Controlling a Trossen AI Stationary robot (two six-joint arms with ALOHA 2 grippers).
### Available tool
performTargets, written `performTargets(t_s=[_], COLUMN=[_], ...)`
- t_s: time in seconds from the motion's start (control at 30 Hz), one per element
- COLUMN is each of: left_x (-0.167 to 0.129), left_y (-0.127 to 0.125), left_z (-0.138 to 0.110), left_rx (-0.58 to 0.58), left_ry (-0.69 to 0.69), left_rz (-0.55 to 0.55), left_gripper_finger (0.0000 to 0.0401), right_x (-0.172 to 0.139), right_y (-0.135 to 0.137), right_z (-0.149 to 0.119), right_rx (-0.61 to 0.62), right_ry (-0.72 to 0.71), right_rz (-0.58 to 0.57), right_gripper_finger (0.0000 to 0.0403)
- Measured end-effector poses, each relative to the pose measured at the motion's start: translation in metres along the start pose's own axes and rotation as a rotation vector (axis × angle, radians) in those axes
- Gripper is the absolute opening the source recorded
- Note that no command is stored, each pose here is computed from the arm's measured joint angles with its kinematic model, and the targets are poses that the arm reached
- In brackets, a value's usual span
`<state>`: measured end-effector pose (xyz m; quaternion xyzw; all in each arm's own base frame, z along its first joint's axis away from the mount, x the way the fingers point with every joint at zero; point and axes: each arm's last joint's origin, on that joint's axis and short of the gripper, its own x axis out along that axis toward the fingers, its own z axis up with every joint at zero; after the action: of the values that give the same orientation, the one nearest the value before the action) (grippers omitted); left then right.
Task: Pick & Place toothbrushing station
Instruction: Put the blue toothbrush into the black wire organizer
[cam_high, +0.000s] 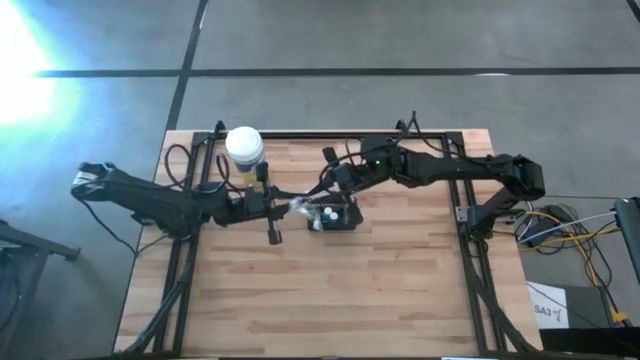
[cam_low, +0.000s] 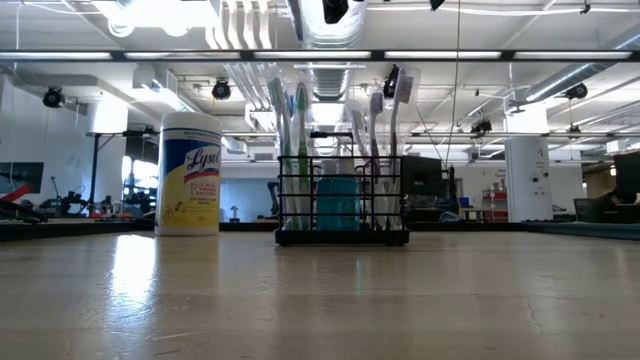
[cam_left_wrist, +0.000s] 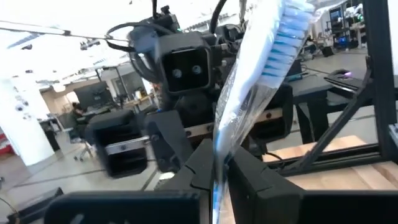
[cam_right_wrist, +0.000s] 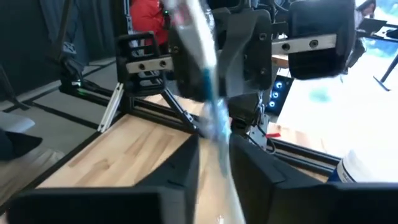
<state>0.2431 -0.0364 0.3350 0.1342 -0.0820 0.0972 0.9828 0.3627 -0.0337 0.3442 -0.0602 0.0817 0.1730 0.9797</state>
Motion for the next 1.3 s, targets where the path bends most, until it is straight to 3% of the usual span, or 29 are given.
performTargets(t_s=[0.2, 0.37, 0.5, 0.77, 1.0, 1.17, 1.3], left_x=[-0.025, -0.049, -0.062, -0.078, -0.081, -0.070, -0.062], left_y=[0.015, 0.026, 0.027, 0.015, 0.016, 0.021, 0.033], left_z=[0.022, 0.023, 0.011, -0.049, -0.089, -0.097, -0.106], left_rx=[-0.010, -0.048, -0.080, -0.156, -0.230, -0.243, -0.255], left_ry=[-0.035, 0.045, 0.088, 0.101, 0.133, 0.117, 0.131], left_rz=[0.012, -0.014, -0.024, -0.002, 0.097, 0.016, 0.060], left_gripper_finger=[0.0024, 0.0024, 0.0024, 0.0024, 0.0024, 0.0024, 0.0024], right_x=[-0.033, -0.068, -0.094, -0.143, -0.160, -0.165, -0.168], right_y=[0.008, 0.023, 0.038, 0.070, 0.085, 0.091, 0.091], right_z=[0.013, 0.025, 0.018, -0.023, -0.067, -0.100, -0.122], right_rx=[-0.007, -0.044, -0.053, -0.098, -0.112, -0.116, -0.086], right_ry=[0.048, 0.016, -0.011, -0.101, -0.175, -0.197, -0.238], right_rz=[-0.006, -0.031, -0.040, -0.105, -0.188, -0.231, -0.265], right_gripper_finger=[0.0143, 0.0157, 0.0131, 0.0020, 0.0011, 0.0008, 0.0008])
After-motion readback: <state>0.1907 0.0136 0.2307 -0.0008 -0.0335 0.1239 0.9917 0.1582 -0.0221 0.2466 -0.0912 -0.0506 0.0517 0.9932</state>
